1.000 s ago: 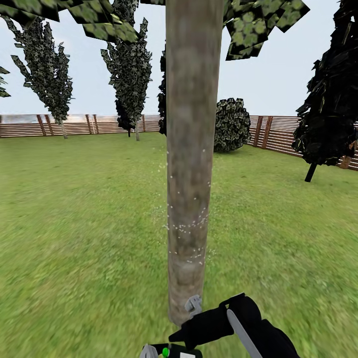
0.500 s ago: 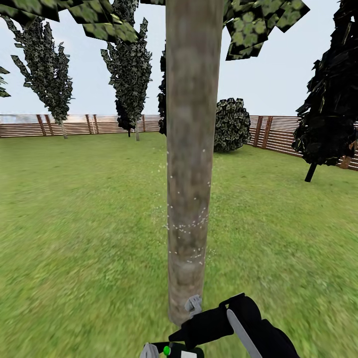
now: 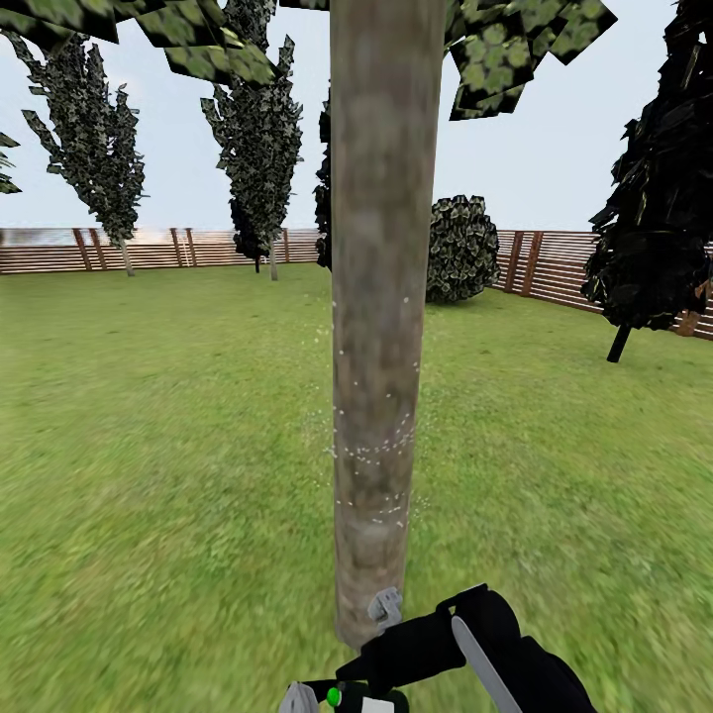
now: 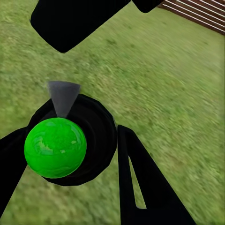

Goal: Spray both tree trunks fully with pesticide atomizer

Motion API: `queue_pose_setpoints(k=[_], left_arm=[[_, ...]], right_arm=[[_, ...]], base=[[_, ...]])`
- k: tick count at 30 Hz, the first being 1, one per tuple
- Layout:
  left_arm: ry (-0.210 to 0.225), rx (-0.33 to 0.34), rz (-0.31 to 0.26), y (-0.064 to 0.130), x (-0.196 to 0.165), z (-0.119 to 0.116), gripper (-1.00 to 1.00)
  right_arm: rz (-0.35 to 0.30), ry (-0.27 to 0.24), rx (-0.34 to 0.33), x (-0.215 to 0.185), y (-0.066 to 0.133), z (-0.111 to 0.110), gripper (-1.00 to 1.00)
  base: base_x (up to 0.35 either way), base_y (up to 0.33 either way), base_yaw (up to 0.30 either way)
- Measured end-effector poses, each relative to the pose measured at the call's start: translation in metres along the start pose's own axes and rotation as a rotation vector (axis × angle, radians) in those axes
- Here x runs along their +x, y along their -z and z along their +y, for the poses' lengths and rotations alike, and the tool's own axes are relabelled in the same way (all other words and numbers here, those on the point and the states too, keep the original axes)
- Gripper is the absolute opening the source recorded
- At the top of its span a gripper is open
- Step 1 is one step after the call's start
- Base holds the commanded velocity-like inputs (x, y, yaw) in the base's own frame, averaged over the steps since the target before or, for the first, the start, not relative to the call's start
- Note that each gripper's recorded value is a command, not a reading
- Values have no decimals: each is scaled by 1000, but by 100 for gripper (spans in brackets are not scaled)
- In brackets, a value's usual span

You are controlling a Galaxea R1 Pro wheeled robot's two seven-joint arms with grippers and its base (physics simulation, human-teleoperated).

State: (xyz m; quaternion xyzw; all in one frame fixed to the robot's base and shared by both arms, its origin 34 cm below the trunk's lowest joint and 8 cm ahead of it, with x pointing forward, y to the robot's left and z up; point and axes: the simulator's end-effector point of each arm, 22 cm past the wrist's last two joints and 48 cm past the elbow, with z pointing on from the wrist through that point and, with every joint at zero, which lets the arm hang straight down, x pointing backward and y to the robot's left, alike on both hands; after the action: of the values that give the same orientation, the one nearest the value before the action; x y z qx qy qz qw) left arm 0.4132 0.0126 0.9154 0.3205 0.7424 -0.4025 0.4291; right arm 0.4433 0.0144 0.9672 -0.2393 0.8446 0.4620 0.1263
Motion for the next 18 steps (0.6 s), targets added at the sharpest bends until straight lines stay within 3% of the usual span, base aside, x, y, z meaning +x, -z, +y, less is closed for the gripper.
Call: queue_pose_setpoints(k=[10,18], left_arm=[[0,1,0,0,0,-1,-100],[-1,5,-6,-1,-3,-2,-100]], right_arm=[[-1,0,-4,-1,-2,2,-100],[35,1,-5,11,-11,3,-100]], base=[[0,0,0],[0,0,0]])
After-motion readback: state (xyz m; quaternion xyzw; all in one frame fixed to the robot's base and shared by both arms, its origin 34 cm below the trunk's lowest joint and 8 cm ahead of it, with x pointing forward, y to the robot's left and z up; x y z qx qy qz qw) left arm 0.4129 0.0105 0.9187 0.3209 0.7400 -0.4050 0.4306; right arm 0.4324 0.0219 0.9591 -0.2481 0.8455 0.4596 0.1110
